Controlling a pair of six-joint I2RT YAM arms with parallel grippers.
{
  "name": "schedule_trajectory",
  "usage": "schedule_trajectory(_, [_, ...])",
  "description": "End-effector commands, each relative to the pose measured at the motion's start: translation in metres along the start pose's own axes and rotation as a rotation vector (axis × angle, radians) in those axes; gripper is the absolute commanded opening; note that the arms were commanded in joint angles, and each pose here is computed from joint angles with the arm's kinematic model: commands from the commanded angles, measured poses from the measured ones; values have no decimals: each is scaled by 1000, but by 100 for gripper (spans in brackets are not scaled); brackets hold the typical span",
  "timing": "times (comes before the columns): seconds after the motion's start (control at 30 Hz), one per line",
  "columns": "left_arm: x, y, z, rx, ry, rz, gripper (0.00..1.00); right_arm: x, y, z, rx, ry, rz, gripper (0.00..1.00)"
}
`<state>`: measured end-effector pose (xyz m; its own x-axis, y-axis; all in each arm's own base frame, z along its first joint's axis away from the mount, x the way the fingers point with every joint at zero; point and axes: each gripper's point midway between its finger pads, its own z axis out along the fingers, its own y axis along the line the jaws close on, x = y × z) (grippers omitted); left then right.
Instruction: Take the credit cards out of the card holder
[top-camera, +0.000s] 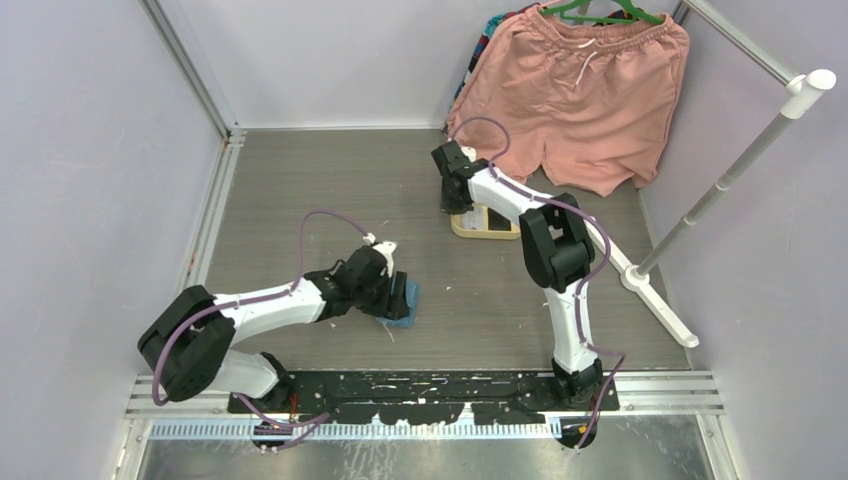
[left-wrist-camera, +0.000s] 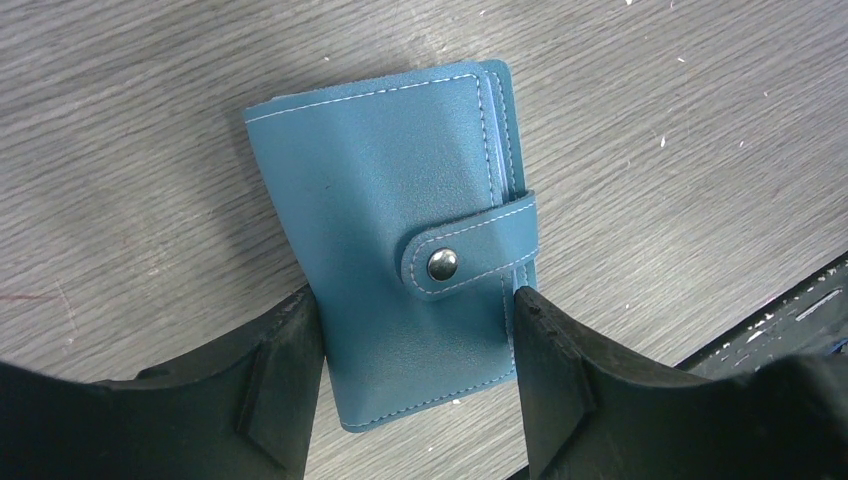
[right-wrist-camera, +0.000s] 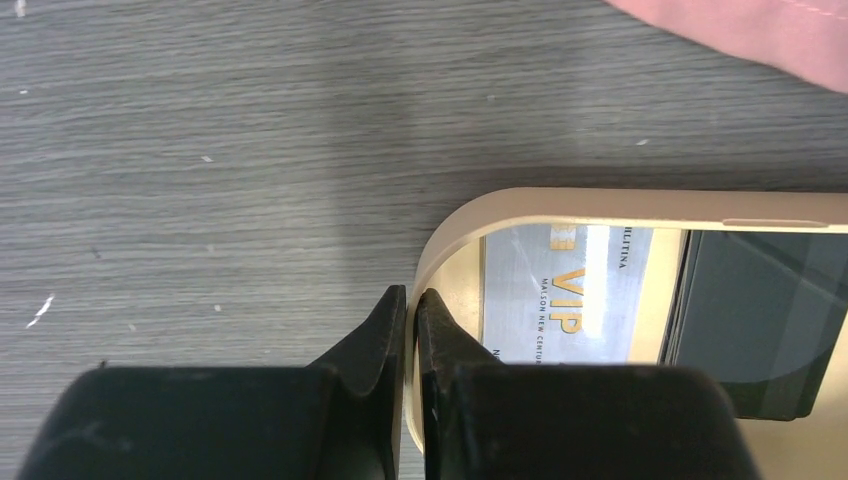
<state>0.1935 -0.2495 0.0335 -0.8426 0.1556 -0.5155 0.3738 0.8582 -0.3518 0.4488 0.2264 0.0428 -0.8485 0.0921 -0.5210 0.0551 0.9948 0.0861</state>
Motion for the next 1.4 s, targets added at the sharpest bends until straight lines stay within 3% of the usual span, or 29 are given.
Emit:
schedule_trajectory(0.0, [-14,-8,-9,33,-75,-2,60,-15,38,-11,-70,-49,57,7])
schedule_trajectory(0.3, [-14,-7,-10,31,-90,-14,62,-14,95,-19,-180,-43,38,10])
schedule_trajectory(0.53, [-22,-6,3,11,-99,-11,65,-36,115,-50,-231,-106,-18,35])
schedule_trajectory(0.87, [-77,-17,33,-47,-156,114,70,-81,87,-152,-263,-312,-65,65])
schedule_trajectory(1.1, [-100,-34,62,15,-115,270,80,-26,-7,-151,-105,-339,-41,79])
schedule_trajectory(1.27, [-117,-42,58,176,-156,230,98,30,-35,-148,-225,-341,-23,89])
schedule_trajectory(1.37, [-128,-37,47,207,-180,213,100,68,-32,-143,-332,-295,-47,89])
